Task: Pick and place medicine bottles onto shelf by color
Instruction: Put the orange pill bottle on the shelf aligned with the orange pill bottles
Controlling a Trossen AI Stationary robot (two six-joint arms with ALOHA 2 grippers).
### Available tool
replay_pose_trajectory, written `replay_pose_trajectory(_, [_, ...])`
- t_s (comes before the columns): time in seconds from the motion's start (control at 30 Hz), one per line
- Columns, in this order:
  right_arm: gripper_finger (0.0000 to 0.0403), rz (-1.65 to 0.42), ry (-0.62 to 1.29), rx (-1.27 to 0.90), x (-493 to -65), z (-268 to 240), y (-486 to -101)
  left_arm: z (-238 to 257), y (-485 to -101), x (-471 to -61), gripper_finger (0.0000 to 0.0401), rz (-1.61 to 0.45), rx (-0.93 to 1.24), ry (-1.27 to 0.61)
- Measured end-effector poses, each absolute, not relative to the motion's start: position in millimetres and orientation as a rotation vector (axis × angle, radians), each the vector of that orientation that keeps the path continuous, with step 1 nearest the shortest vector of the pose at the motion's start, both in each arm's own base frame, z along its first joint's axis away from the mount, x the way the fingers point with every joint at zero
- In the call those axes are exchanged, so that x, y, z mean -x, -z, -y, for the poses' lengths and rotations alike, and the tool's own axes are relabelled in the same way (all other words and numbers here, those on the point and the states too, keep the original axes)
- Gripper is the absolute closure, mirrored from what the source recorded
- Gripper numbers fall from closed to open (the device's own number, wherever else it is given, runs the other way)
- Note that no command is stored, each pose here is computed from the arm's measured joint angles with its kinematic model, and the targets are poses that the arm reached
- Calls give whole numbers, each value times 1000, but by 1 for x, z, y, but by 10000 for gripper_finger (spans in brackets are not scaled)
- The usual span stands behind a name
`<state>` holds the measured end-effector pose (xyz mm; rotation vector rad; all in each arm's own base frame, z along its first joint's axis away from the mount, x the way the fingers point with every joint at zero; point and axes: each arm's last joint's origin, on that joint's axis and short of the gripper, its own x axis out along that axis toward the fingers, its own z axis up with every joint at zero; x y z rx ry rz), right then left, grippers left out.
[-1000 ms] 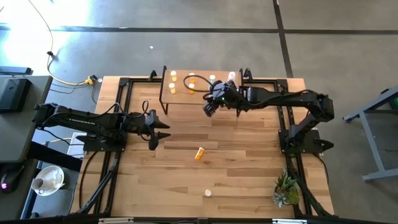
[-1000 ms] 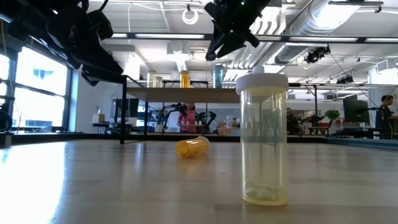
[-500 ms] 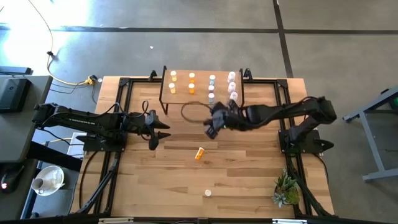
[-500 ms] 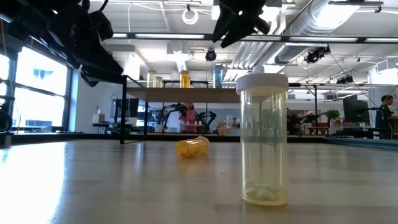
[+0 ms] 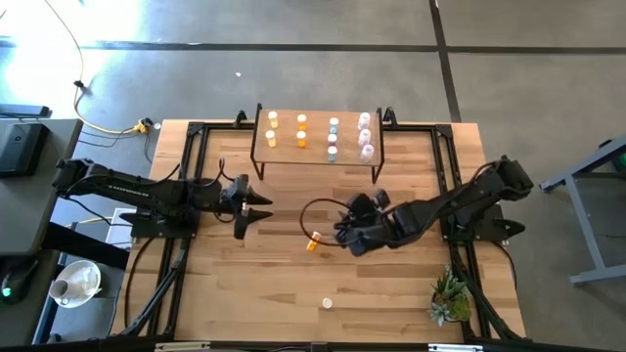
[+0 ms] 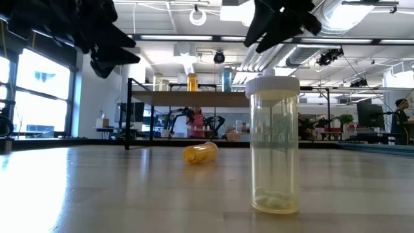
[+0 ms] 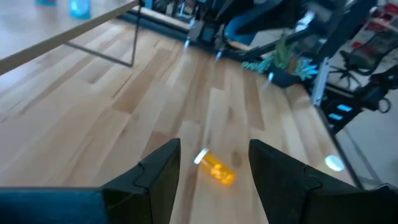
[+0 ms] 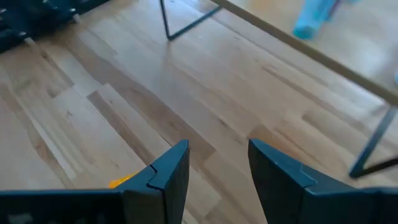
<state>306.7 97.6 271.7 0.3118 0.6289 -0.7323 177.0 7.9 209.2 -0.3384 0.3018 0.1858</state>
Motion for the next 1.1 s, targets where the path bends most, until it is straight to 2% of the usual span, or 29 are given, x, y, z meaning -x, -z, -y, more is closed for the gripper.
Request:
replay_pose_trajectory(0.3, [247,-536,803,-361,-293,-113,-254,8,-212,-177,220,-265,334,-197])
replay_pose_trajectory(0.6, [247,-536,799,-370,-293,-114,-251,13,-228,-184,220,-223,329,-193])
replay_pose_trajectory(0.9, [247,-540,800,-365,-293,-114,-251,26,-230,-214,220,-349,280,-186])
replay_pose_trajectory(1.1, [247,-544,799,-359,-293,-114,-251,40,-211,-236,220,-456,267,-224])
